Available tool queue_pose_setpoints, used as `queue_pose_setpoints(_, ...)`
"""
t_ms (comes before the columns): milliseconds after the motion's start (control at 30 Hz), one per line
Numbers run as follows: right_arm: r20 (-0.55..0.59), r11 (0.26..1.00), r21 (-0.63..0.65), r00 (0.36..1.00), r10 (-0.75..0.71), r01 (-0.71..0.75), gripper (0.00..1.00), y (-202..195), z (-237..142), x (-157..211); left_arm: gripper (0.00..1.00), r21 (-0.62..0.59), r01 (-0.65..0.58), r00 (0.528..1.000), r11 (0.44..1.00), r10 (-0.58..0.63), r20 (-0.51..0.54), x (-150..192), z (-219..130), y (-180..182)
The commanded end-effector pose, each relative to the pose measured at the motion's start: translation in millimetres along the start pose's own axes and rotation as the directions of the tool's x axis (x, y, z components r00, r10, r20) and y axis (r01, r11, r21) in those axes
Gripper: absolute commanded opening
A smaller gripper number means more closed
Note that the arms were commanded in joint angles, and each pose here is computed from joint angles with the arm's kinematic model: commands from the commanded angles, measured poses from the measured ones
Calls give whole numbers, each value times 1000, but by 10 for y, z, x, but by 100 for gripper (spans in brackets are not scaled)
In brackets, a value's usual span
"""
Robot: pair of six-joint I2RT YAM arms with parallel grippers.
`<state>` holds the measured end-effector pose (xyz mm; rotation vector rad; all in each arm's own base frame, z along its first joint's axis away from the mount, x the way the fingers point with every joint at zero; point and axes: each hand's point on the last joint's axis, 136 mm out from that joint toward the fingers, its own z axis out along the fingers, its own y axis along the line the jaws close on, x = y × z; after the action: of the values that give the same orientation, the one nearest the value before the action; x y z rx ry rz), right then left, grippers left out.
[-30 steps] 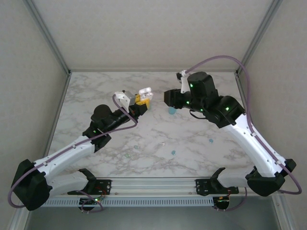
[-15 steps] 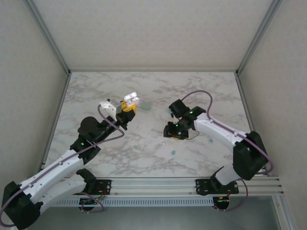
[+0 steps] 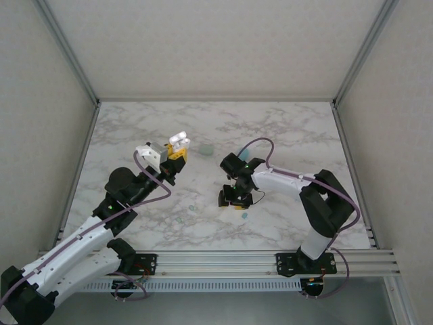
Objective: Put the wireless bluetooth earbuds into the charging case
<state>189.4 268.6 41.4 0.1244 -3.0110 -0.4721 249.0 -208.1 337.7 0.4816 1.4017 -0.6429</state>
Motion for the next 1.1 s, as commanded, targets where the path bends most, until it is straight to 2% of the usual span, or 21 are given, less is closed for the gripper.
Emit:
queue_pose_setpoints(0, 19, 1000, 25, 1000, 8, -8, 53, -7, 55, -65, 13, -12, -19, 999, 1000, 19, 27, -129, -2, 27)
queue_pose_setpoints(333, 57, 1000, -5, 998, 1, -1, 46, 130, 126, -244, 13, -9, -18, 1000, 1000, 19, 21, -116, 17, 24)
queue_pose_setpoints(667, 69, 997, -55, 996, -52, 55, 46, 453, 133, -464, 13, 0, -12, 1000, 1000, 12, 16, -107, 40, 11)
queue_pose_setpoints(833, 87, 996, 5, 992, -94, 94, 46, 471, 126, -610, 13, -4, -11, 1000, 1000, 11, 14, -98, 42, 17)
queue_pose_setpoints(967, 138, 985, 100, 979, -152, 139, 46, 395, 19, -754, 14, -12, -13, 1000, 1000, 14, 17, -113, 31, 28)
queue_pose_setpoints(1067, 121, 973, 128, 971, -208, 192, 45, 416, -33, -777, 14, -9, -14, 1000, 1000, 14, 11, -101, 40, 25)
